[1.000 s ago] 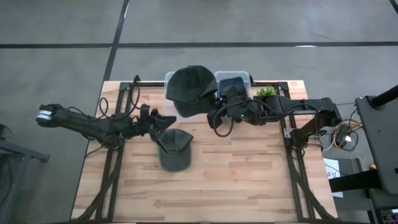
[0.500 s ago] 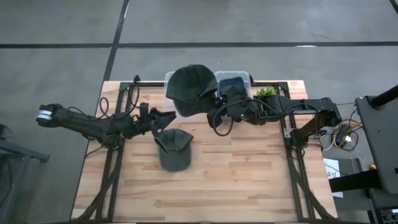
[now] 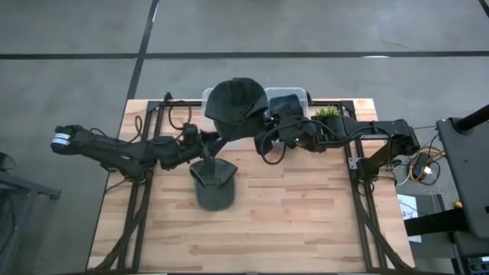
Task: Pick & Place hat
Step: Put the right gray cap into the left transparent bin
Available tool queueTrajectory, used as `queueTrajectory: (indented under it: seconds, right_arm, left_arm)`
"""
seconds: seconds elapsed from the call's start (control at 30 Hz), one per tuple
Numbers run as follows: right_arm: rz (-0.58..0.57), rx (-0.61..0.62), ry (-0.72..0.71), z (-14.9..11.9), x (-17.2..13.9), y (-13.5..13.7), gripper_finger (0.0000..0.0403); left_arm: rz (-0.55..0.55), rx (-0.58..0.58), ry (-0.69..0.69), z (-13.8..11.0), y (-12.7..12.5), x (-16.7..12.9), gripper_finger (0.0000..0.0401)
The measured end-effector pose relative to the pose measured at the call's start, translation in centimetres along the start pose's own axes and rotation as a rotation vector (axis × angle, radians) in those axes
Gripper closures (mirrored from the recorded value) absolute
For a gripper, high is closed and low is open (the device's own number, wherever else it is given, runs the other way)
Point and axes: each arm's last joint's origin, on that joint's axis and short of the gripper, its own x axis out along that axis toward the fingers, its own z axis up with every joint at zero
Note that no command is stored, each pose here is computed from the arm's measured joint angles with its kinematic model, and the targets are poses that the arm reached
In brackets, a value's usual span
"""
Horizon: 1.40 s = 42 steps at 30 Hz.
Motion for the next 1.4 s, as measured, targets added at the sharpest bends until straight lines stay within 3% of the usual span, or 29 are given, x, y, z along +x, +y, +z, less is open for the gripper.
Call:
queueTrajectory:
  seconds: [0.27,0.37,0.63,1.03,1.4]
  right_arm:
    - [0.0,-0.002,0.0,0.0,0.0,0.0,0.039]
    - [0.001,-0.005,0.0,0.0,0.0,0.0,0.039]
    - [0.031,-0.015,0.02,-0.1,0.0,0.1,0.039]
    - [0.042,-0.049,0.025,-0.1,0.0,0.2,0.0385]
    - [-0.035,-0.158,0.152,-1.5,-0.1,-0.9,0.0318]
  left_arm:
    - [0.087,0.046,0.0,0.7,-0.7,0.8,0.0218]
    - [0.106,0.047,0.005,0.6,-0.6,1.1,0.0235]
    - [0.14,0.038,0.016,0.2,-0.1,1.6,0.0386]
    - [0.189,0.041,-0.021,0.5,0.0,1.5,0.0396]
    - [0.338,0.067,-0.068,1.7,1.0,-0.1,0.0396]
